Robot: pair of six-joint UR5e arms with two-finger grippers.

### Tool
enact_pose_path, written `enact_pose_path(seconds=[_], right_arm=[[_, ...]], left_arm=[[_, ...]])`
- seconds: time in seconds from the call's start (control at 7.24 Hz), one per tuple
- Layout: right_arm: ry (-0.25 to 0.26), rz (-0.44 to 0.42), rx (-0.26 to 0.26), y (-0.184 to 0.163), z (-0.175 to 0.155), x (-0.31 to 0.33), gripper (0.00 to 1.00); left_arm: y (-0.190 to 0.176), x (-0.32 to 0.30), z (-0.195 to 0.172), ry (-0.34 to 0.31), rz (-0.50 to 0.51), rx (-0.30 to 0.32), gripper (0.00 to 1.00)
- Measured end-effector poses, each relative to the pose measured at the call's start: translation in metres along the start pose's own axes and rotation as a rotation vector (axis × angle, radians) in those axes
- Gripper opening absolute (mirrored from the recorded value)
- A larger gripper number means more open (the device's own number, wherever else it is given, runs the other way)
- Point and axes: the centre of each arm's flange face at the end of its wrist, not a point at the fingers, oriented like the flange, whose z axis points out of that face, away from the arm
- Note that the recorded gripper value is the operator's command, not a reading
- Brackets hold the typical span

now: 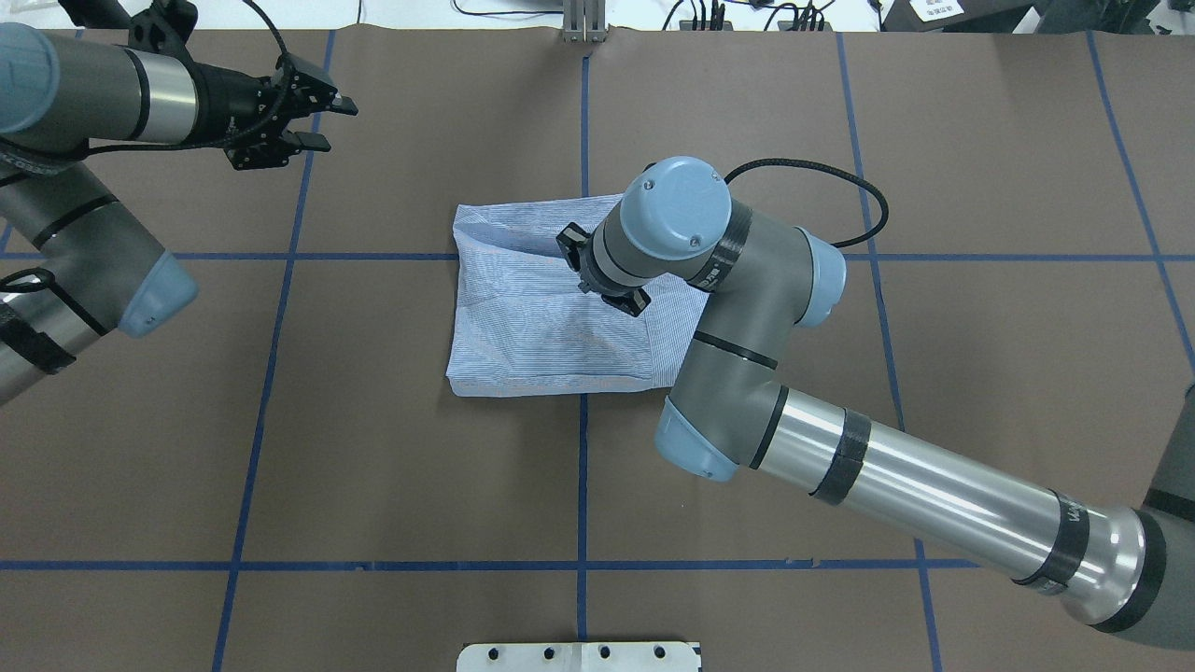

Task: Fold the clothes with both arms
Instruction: 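Move the right gripper down onto the top of the folded shirt, then press and smooth the folded shirt's top with the right gripper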

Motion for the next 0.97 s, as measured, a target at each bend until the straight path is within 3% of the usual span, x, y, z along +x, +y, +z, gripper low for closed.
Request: enact_pose_path(seconds=[0.28,0.69,0.97], right_arm=[[0.038,-0.037,0.055,-0.019,0.024,0.005,0.00],[0.076,-0.081,0.124,-0.076,0.039,-0.012,0.00],[0.072,-0.097,0.156,-0.119,0.041,-0.029,0.00]], left_arm=[[-0.006,0.000,-0.006,0.000,0.004,-0.004,0.65],[-0.005,-0.001,-0.009,0.003,0.004,-0.003,0.65],[-0.004,-0.009,-0.013,-0.003,0.001,-0.002,0.65]])
